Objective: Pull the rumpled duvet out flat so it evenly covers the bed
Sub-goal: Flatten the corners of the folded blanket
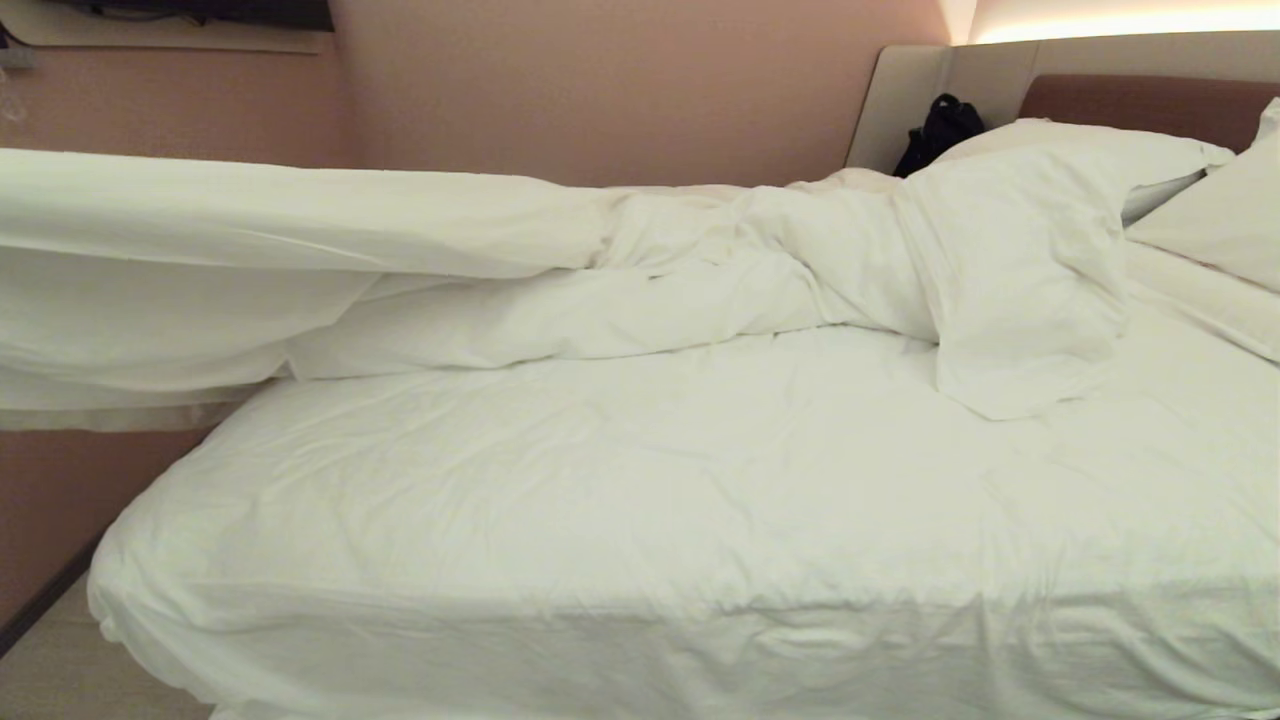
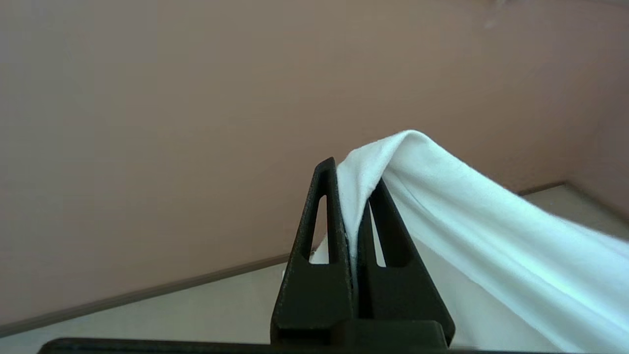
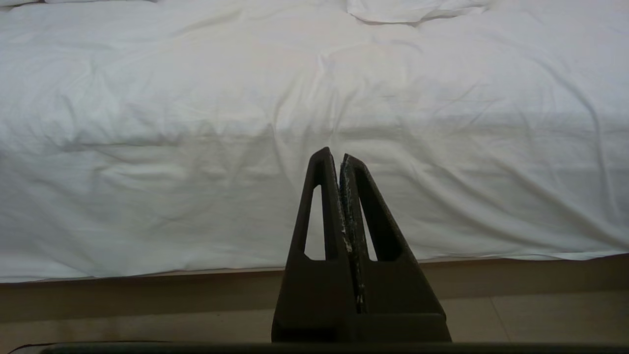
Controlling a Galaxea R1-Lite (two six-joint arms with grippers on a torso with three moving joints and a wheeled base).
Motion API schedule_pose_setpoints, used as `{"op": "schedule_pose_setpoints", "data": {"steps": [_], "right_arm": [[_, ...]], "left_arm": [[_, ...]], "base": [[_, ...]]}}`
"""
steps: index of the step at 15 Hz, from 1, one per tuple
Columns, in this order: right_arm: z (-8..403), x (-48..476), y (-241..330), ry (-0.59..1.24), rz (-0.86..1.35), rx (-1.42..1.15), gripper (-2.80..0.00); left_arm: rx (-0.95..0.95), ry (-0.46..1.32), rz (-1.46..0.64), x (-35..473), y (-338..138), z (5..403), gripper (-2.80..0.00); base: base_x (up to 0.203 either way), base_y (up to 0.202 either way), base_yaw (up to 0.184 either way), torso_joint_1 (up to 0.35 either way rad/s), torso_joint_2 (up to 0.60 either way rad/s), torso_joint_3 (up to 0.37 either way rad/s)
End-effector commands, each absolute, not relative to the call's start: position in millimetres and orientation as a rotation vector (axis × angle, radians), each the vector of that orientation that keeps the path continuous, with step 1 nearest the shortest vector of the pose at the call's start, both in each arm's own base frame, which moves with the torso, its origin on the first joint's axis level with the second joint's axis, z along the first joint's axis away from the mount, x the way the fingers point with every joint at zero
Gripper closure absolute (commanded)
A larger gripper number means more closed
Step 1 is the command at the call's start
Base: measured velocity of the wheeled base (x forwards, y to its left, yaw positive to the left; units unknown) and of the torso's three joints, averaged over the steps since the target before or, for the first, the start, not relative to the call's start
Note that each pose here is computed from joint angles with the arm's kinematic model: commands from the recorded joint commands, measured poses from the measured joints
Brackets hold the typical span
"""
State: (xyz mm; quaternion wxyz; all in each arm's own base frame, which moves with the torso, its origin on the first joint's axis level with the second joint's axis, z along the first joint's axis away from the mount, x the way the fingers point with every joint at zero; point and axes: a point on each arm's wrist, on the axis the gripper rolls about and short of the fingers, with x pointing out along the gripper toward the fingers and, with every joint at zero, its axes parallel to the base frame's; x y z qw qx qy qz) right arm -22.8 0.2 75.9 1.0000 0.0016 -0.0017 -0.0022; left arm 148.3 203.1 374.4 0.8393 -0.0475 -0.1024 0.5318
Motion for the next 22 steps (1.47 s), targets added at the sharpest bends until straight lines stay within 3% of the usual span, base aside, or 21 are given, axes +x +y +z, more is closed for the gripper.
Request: {"op": "schedule_pose_setpoints", "data": {"steps": [1, 22], "right_arm": [[76.0, -22.8, 0.2, -0.005, -0.005, 0.003, 0.0], [76.0, -22.8, 0.2, -0.005, -0.005, 0.003, 0.0]], "left_arm": [[-0.069, -0.162, 1.159, 144.6, 209.0, 366.7, 0.0], [-0.054, -0.029, 1.247, 127.8, 221.9, 354.8, 0.0]], "base": [[0.0, 0.0, 0.0, 0.0, 0.0, 0.0], [0.0, 0.0, 0.0, 0.0, 0.0, 0.0]]}}
